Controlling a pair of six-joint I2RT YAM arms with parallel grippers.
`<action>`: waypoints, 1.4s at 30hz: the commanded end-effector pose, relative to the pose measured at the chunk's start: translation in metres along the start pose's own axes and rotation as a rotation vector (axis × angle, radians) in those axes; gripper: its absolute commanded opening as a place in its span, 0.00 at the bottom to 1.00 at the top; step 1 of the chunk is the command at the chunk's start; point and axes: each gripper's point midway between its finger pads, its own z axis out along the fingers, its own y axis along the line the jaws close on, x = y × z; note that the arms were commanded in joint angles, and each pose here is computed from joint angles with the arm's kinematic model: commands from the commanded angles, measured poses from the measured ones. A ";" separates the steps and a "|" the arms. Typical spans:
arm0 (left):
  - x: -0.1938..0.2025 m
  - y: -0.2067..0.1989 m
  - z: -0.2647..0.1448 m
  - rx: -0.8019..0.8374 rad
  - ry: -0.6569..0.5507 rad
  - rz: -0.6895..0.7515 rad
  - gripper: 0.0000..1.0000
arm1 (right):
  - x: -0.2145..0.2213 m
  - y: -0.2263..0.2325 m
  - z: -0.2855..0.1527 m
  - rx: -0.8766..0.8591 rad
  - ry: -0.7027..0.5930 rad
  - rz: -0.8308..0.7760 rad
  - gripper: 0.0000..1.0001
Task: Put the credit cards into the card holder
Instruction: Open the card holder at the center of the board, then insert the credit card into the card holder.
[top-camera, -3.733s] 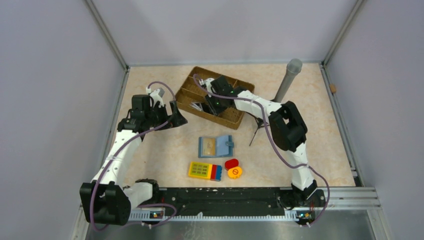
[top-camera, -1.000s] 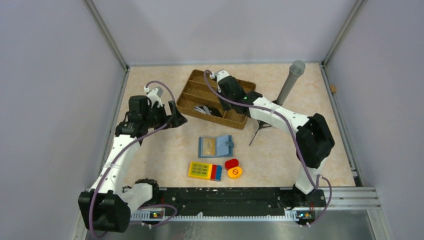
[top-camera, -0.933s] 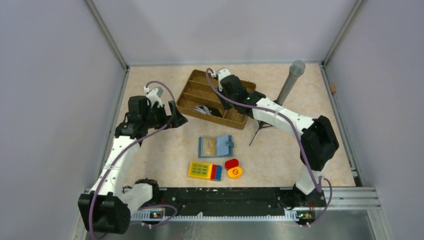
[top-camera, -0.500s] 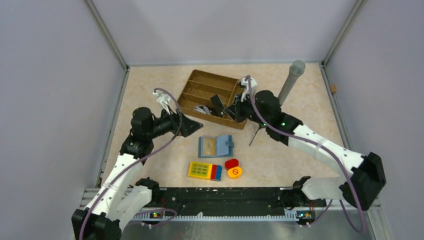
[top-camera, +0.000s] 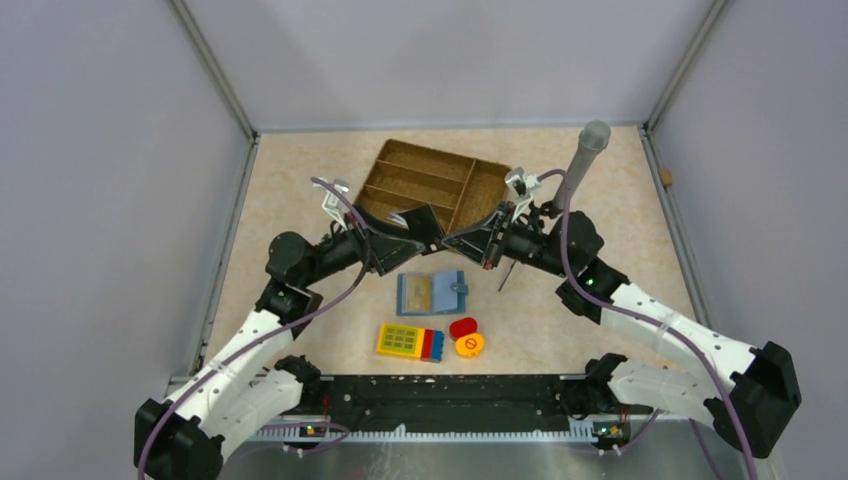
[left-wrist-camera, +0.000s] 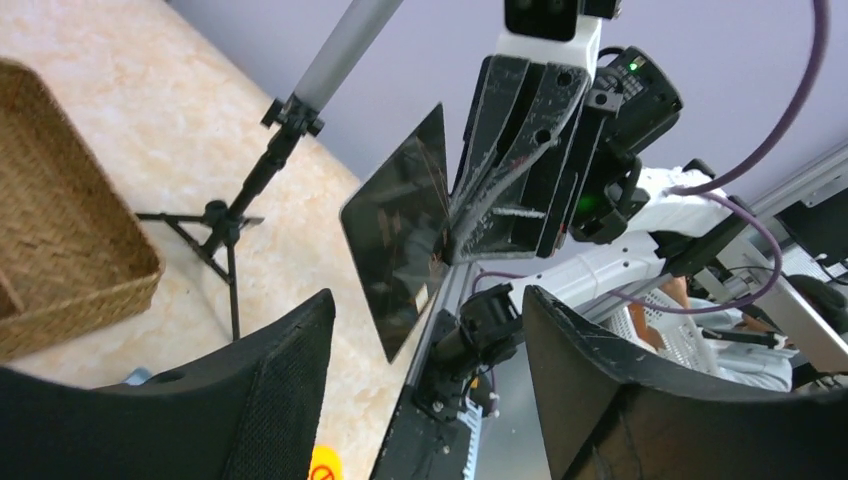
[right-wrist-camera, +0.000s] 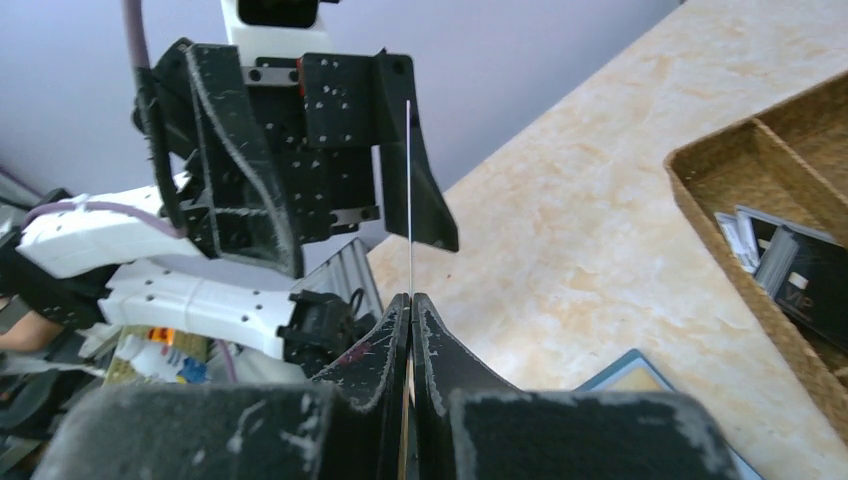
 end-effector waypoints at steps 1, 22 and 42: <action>-0.017 -0.020 0.006 0.082 -0.065 0.021 0.64 | -0.016 0.039 -0.007 -0.161 -0.055 -0.012 0.00; 0.070 0.118 -0.043 -0.598 0.337 -0.097 0.00 | 0.101 -0.117 -0.057 0.657 0.216 0.180 0.57; 0.144 0.159 -0.043 -0.552 0.655 -0.387 0.00 | 0.180 -0.123 -0.022 0.521 0.326 0.365 0.42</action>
